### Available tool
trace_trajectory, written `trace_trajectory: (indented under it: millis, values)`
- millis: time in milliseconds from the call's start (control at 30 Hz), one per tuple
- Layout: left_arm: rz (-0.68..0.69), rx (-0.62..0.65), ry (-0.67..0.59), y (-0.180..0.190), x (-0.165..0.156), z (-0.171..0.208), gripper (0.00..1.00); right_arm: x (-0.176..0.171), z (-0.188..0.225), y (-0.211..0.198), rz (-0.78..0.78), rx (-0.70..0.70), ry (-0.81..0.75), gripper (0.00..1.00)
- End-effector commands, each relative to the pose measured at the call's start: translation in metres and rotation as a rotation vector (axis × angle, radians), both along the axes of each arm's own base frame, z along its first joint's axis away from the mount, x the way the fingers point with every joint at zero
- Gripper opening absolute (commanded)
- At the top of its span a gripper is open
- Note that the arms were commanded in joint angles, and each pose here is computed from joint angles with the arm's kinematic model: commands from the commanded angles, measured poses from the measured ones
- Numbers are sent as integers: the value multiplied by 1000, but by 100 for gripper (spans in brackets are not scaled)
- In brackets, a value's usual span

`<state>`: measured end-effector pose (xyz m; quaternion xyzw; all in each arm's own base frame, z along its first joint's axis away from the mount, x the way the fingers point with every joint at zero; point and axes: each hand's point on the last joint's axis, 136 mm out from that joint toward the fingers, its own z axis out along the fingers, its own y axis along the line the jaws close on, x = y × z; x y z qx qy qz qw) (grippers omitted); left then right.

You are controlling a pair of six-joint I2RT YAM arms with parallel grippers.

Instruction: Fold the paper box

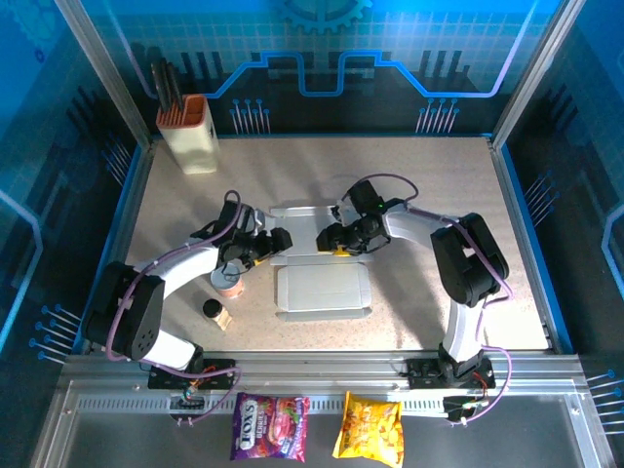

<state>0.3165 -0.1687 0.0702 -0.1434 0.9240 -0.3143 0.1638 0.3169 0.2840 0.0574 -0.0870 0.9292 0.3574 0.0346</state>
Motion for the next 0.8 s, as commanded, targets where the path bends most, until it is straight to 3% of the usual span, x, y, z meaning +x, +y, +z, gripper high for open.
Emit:
trace_trajectory:
  millis: [0, 367, 767]
  values:
    - [3, -4, 12, 5, -7, -2, 84, 1, -5, 15, 13, 9, 16, 56]
    - [3, 36, 64, 8, -7, -21, 73, 1, -25, 23, 15, -15, 46, 55]
    - [18, 51, 101, 9, -5, -35, 76, -4, -41, 17, 10, -45, 69, 54]
